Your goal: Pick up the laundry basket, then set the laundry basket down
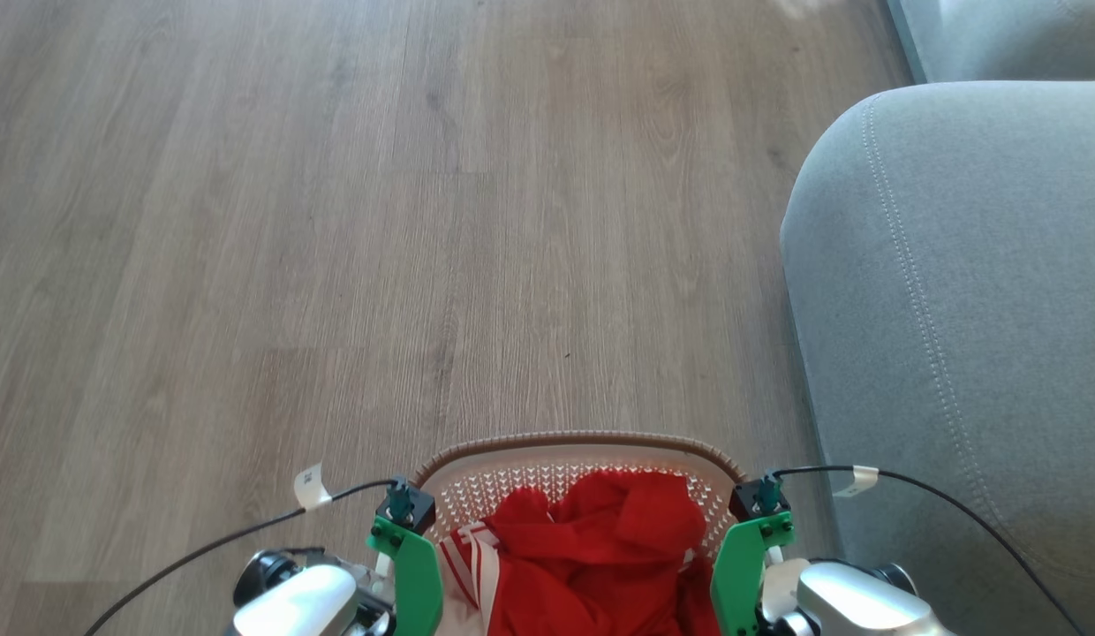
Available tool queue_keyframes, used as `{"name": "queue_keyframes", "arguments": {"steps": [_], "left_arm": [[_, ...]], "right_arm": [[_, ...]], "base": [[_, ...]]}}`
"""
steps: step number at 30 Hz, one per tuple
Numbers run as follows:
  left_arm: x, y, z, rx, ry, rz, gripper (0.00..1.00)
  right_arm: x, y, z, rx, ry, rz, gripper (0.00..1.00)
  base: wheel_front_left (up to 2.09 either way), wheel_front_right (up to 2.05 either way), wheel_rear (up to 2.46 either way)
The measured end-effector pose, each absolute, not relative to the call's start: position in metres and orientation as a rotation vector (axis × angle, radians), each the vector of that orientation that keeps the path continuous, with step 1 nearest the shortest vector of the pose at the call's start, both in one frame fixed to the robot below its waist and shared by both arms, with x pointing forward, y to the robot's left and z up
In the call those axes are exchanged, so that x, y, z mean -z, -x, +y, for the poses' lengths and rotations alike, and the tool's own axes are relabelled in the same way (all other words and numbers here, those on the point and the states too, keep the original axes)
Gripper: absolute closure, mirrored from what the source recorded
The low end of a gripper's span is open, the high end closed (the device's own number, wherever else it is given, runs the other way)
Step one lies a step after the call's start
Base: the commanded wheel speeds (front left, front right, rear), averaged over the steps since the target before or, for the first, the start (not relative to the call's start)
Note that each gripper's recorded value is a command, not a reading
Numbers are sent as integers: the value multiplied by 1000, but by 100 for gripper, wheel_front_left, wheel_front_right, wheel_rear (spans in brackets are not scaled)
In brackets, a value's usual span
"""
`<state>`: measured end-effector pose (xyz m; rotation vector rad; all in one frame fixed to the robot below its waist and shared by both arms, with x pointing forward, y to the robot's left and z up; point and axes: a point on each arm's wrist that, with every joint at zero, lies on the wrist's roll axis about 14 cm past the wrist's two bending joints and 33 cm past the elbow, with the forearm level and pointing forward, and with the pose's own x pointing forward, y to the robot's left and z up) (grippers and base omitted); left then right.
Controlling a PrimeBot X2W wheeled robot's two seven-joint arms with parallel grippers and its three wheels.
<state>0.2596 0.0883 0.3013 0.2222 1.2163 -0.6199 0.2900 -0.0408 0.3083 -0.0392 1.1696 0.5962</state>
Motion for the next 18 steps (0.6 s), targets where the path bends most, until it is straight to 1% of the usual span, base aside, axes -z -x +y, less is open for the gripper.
{"name": "queue_keyframes", "arguments": {"steps": [18], "left_arm": [[-294,-257,86,623,-206,1234,100]], "right_arm": [[-301,-289,-43,-595,34,1190,100]], "base": [[0,0,0]]}}
